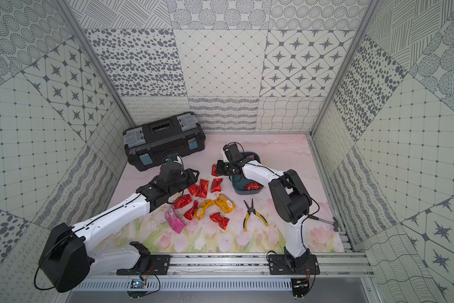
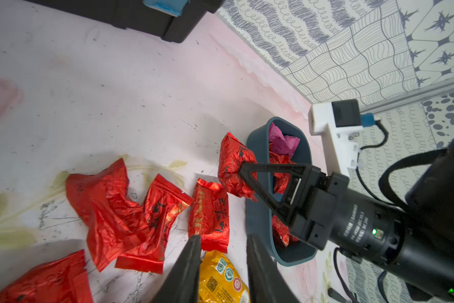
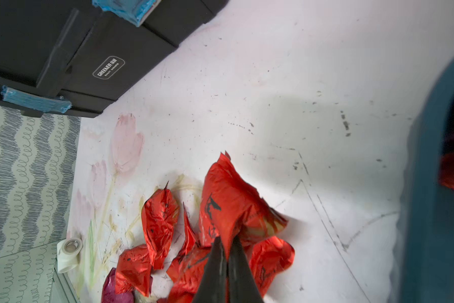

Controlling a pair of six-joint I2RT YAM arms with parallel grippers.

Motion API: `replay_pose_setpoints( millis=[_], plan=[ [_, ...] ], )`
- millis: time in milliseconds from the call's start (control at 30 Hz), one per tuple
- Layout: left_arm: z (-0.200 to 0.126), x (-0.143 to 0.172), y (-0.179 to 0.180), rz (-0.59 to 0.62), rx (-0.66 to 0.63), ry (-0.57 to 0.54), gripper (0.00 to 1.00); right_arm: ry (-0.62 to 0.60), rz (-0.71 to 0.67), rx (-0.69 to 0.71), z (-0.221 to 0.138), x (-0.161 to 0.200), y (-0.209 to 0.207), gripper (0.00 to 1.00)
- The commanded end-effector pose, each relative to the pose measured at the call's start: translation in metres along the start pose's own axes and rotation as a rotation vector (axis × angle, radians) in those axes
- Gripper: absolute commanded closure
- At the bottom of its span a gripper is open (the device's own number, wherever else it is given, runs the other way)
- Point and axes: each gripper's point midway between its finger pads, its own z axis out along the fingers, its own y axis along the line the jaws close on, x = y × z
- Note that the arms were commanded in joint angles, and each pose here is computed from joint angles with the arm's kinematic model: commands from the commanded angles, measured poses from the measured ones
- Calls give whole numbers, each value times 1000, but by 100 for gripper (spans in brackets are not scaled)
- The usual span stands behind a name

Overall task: Take the tea bags out of the storage box
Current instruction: Place the tea bag at the center of the board.

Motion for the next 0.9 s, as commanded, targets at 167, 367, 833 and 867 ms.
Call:
replay_pose_setpoints(
  millis=[167, 367, 833, 867],
  plan=[
    [-5, 5, 27, -1, -54, -4, 66, -20, 12, 5, 41, -8, 9, 98],
    [3, 8, 16, 1, -11, 28, 66, -19, -2, 3, 44, -12, 12, 81],
    [25, 26, -41, 52, 139, 137, 63, -166, -43, 123, -69, -55, -45, 65],
    [28, 29, -46, 63, 147, 147, 62, -162, -29, 146, -75, -52, -58, 65]
  ],
)
